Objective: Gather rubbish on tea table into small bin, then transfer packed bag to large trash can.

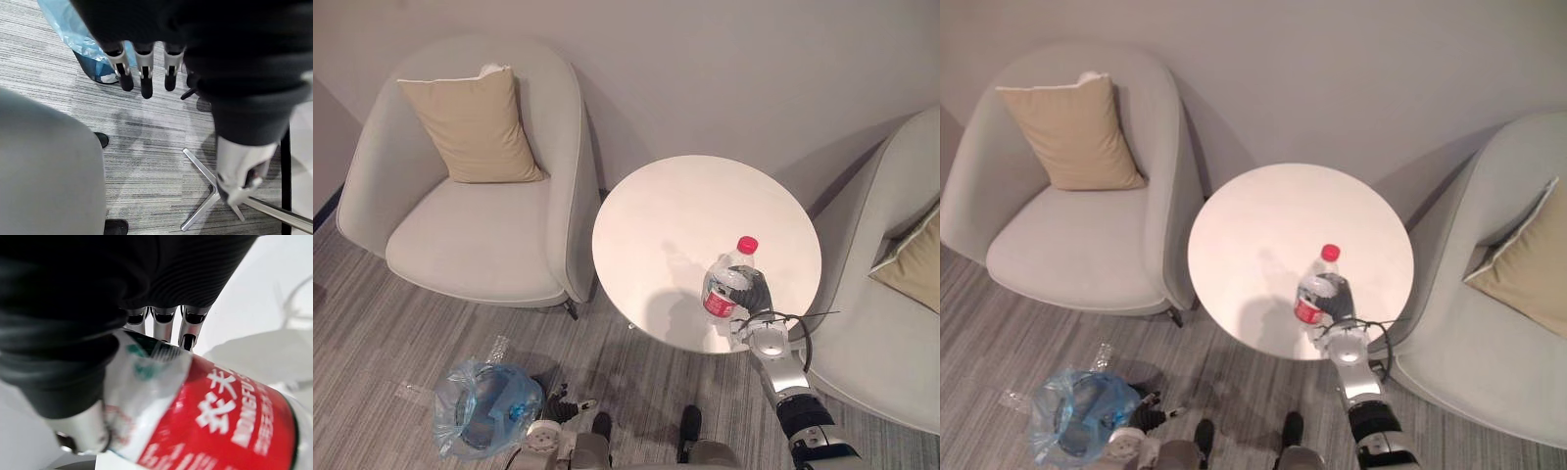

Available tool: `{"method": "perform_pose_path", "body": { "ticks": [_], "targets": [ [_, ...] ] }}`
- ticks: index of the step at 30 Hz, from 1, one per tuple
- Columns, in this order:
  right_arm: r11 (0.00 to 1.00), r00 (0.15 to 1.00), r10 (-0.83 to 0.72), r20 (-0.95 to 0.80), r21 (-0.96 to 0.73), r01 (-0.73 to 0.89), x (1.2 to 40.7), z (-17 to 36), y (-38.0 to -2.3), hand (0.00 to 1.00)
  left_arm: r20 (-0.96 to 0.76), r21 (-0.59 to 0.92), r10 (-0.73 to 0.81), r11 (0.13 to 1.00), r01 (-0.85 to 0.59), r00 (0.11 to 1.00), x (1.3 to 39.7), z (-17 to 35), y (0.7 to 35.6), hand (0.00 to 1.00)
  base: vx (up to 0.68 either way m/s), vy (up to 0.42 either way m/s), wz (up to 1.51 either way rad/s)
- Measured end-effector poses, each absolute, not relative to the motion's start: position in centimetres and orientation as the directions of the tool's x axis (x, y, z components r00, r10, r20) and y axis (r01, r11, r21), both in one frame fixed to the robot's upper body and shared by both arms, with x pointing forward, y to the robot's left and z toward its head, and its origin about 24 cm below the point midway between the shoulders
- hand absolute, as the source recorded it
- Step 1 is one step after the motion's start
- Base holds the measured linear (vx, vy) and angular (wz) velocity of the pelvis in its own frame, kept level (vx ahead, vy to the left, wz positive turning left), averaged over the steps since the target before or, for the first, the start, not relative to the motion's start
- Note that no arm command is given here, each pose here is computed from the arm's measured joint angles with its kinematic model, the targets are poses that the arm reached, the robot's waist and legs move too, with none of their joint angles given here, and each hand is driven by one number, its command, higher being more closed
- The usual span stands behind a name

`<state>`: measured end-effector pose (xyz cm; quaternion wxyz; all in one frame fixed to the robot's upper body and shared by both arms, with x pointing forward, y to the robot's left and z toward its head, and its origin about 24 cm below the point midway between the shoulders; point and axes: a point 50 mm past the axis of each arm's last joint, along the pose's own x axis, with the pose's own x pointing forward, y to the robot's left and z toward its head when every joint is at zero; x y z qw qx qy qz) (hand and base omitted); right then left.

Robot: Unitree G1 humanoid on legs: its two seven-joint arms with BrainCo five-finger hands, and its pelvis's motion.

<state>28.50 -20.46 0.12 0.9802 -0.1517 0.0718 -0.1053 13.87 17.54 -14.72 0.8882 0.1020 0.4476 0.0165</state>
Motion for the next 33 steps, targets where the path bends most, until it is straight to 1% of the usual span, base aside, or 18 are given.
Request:
{"method": "perform_pose_path", "body": {
  "ticks": [6, 12, 15, 20, 26, 33],
  "targets": [
    [0.945, 0.982, -0.182, -0.041, -0.283, 0.164, 26.5, 1.3, -20.0, 1.0, -0.794, 0.197, 0.121, 0.978, 0.065, 0.595, 13.8, -14.8, 17.5, 0.0, -0.01, 0.01, -0.09],
    [0.96, 0.991, -0.134, -0.022, -0.25, 0.125, 24.2, 1.5, -19.3, 1.0, -0.798, 0.204, 0.116, 0.975, 0.084, 0.592, 13.6, -14.8, 17.6, 0.0, -0.02, 0.008, -0.08],
    [0.961, 0.994, -0.109, 0.004, -0.257, 0.106, 22.8, 2.0, -18.8, 1.0, -0.81, 0.196, 0.103, 0.975, 0.101, 0.577, 13.1, -15.0, 17.6, 0.0, -0.01, 0.001, -0.02],
    [0.965, 0.995, -0.103, 0.016, -0.24, 0.104, 21.6, 2.1, -18.4, 1.0, -0.823, 0.199, 0.109, 0.975, 0.102, 0.558, 12.4, -15.3, 17.8, 0.0, 0.0, 0.0, 0.0],
    [0.95, 0.996, -0.086, 0.022, -0.3, 0.089, 20.5, 2.3, -18.1, 1.0, -0.836, 0.197, 0.112, 0.975, 0.103, 0.536, 11.8, -15.6, 17.9, 0.0, -0.03, 0.0, 0.12],
    [0.933, 0.996, -0.063, 0.055, -0.352, 0.079, 20.3, 2.6, -17.3, 1.0, -0.836, 0.195, 0.112, 0.976, 0.101, 0.536, 11.7, -15.6, 17.8, 0.0, -0.05, -0.029, 0.44]
  ]
}}
